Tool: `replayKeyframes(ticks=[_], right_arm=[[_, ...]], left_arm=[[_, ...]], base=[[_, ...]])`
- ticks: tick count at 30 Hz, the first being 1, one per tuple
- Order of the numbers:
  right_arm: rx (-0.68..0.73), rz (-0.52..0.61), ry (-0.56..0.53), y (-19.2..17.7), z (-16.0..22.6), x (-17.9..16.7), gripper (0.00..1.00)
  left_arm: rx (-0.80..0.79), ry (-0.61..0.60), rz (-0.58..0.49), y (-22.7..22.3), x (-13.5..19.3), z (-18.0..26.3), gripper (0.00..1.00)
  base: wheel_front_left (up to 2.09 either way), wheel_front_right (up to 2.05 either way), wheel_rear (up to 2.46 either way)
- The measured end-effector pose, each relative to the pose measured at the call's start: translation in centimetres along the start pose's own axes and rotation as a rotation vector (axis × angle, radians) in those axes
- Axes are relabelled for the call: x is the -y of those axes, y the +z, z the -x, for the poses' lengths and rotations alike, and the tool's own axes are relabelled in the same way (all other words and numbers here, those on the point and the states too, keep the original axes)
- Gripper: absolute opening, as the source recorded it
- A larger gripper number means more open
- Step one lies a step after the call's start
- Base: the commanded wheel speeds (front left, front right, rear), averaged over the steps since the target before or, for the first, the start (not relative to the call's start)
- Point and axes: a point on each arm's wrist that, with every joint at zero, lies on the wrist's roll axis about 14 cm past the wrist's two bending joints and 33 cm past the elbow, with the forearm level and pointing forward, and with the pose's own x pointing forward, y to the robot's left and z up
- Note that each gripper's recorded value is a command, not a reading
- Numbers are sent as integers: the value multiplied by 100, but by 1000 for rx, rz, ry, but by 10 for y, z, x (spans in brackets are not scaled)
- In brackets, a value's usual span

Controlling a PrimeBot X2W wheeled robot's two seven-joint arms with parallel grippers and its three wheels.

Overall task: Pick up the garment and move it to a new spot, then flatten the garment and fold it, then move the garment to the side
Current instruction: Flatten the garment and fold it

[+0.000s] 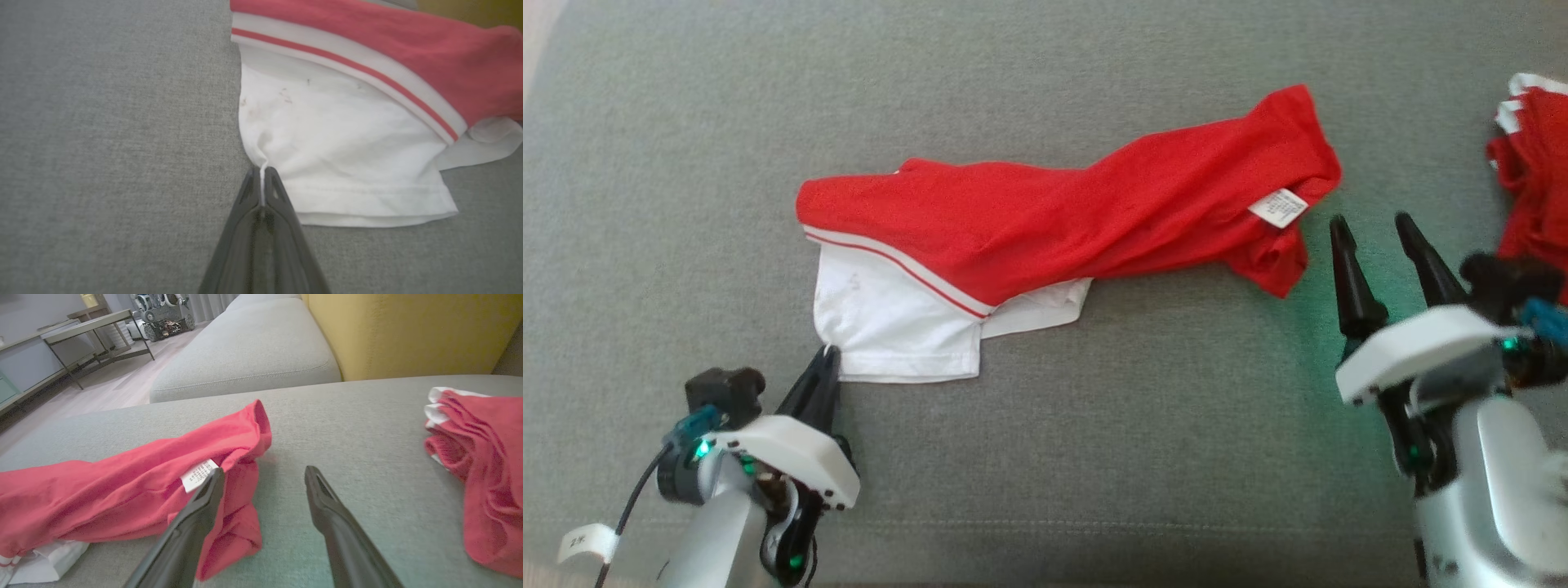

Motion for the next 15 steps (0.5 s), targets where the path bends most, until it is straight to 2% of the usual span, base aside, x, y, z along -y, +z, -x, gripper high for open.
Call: replayKeyframes(ticks=[8,9,10,11,15], right_arm=[[-57,-26,61,-6,-29,-16,100],[-66,-29,67,-8,-31,-17,50],[-80,-28,75,-11,-34,-19,13],[-92,-31,80,-14,-35,-21,0],[-100,-32,91,-16,-39,-22,0]], left_arm=[[30,9,5,6,-2,-2,0],[30,10,5,6,-3,-3,0],[33,12,6,7,-3,-3,0],[42,13,7,8,-4,-3,0],[72,18,5,15,-6,-4,0]], base=[[0,0,0],[0,0,0],[0,0,0],[0,0,0],[0,0,0]])
